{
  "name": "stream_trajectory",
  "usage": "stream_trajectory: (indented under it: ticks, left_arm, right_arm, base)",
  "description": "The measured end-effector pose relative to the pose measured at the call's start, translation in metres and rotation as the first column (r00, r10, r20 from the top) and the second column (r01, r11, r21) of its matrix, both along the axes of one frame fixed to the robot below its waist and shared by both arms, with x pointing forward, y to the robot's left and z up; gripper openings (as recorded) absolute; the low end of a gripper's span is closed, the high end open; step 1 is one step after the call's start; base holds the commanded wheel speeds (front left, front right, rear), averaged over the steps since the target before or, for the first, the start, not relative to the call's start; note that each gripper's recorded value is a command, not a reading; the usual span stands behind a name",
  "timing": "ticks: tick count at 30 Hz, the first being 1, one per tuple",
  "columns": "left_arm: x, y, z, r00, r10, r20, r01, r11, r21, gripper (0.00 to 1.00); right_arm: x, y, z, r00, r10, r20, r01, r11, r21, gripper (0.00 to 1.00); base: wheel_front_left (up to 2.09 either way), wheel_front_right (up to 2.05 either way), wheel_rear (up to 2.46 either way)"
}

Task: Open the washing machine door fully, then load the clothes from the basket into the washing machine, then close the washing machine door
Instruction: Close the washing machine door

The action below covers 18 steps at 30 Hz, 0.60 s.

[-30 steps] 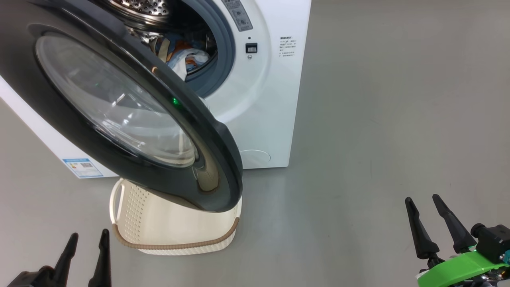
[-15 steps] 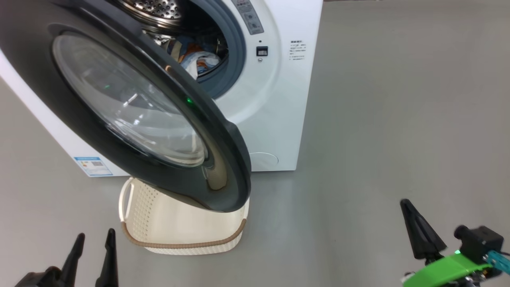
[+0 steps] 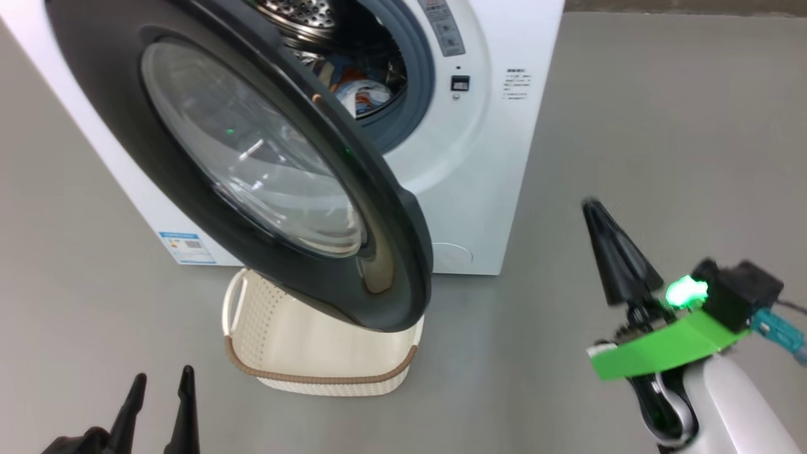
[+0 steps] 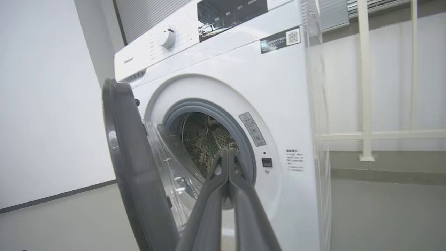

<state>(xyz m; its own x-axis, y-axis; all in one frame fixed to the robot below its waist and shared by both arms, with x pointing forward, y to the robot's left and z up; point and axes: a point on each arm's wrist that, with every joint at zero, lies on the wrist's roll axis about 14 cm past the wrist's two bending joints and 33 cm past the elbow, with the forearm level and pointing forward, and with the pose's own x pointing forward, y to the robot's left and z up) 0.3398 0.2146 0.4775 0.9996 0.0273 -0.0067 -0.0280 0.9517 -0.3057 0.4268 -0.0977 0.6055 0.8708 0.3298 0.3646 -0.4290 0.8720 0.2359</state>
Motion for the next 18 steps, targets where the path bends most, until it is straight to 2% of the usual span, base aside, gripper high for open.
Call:
stream_trajectory:
  ticks: [5, 10, 14, 18]
  left_arm:
    - [-0.004, 0.002, 0.003, 1.000, 0.014, 0.010, -0.014, 1.000, 0.000, 1.00]
    - [-0.009, 0.005, 0.006, 0.999, 0.034, 0.021, -0.034, 0.999, -0.007, 1.00]
    - [-0.013, 0.007, 0.008, 0.998, 0.050, 0.025, -0.049, 0.999, -0.014, 1.00]
    - [-0.017, 0.009, 0.008, 0.997, 0.067, 0.026, -0.067, 0.997, -0.024, 1.00]
  right_arm:
    - [-0.005, 0.034, 0.037, 0.989, 0.105, 0.105, -0.109, 0.993, 0.033, 0.00]
    - [-0.022, 0.077, 0.066, 0.954, 0.235, 0.186, -0.251, 0.966, 0.065, 0.00]
    - [-0.040, 0.116, 0.066, 0.914, 0.361, 0.185, -0.377, 0.924, 0.062, 0.00]
    - [-0.055, 0.151, 0.044, 0.873, 0.473, 0.117, -0.481, 0.876, 0.044, 0.00]
  base:
    - [0.00, 0.00, 0.00]
    - [0.00, 0.00, 0.00]
    - [0.00, 0.00, 0.00]
    - [0.00, 0.00, 0.00]
